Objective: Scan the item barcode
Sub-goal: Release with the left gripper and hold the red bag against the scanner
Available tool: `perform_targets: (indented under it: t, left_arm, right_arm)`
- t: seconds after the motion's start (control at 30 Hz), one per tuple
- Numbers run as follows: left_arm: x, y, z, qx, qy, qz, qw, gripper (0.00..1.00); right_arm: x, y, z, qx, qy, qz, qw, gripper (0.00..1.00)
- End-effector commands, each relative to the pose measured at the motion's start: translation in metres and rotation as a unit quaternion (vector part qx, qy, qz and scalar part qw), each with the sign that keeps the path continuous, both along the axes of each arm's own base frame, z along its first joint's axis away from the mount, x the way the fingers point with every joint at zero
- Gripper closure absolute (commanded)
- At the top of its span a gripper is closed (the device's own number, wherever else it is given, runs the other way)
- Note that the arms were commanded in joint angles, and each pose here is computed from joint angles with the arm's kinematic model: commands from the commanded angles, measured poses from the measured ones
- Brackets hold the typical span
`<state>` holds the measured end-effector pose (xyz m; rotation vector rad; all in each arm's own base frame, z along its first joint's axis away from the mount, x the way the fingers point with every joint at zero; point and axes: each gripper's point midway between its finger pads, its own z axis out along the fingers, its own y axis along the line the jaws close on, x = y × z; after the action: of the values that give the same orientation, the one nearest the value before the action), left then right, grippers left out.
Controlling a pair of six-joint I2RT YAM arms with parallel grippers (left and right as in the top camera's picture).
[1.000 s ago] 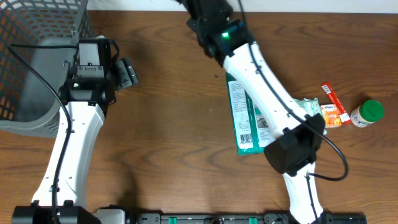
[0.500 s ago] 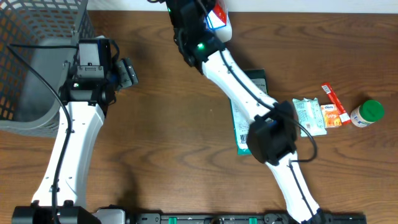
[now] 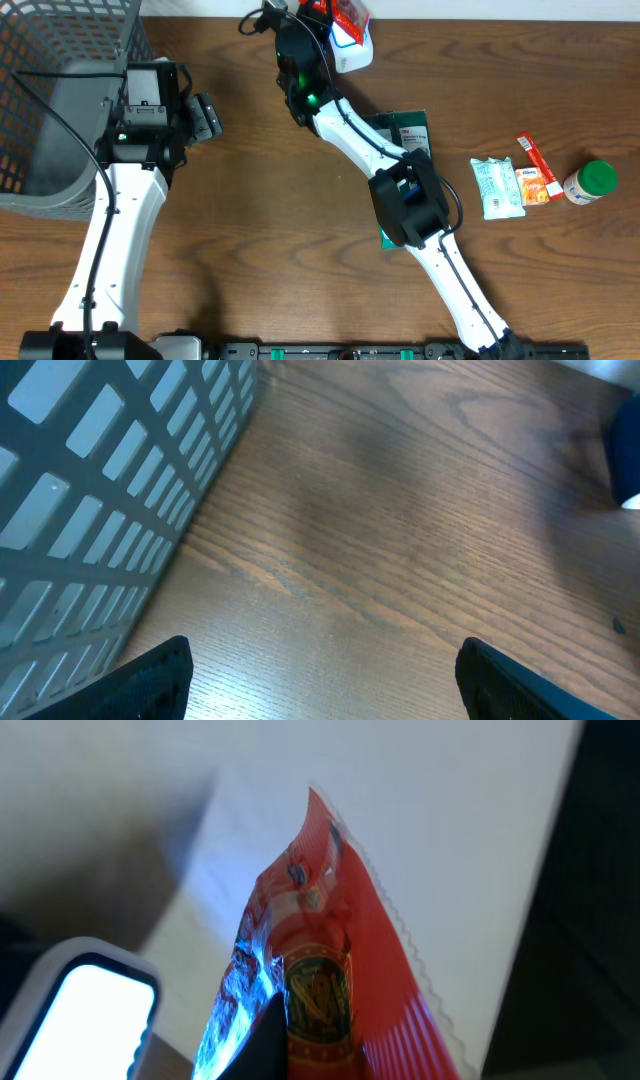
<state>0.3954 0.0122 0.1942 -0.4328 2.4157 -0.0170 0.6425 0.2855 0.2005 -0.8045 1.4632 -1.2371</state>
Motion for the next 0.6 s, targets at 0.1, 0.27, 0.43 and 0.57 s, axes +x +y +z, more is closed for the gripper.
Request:
perform_targets:
  t: [0.1,0.27,0.43,0.57]
  left_arm:
    - [0.001,0.003,-0.004,0.004,0.006,0.006,1.000,0.16]
    - [0.001,0.003,-0.005,0.004,0.006,0.006,1.000,0.16]
    - [0.001,0.003,-0.005,0.004,0.006,0.006,1.000,0.16]
    - [0.001,0.003,-0.004,0.004,0.006,0.006,1.000,0.16]
  right_arm:
    - [0.018,0.001,-0.018,0.013,0.007,0.049,0.999,0.99]
    - [0.022,0.008,-0.026,0.018,0.012,0.079,0.997,0.99]
    - [0.023,0.014,-0.044,0.034,0.043,0.097,0.994,0.99]
    - [0.024,0.016,-0.053,0.058,0.044,0.103,0.992,0.99]
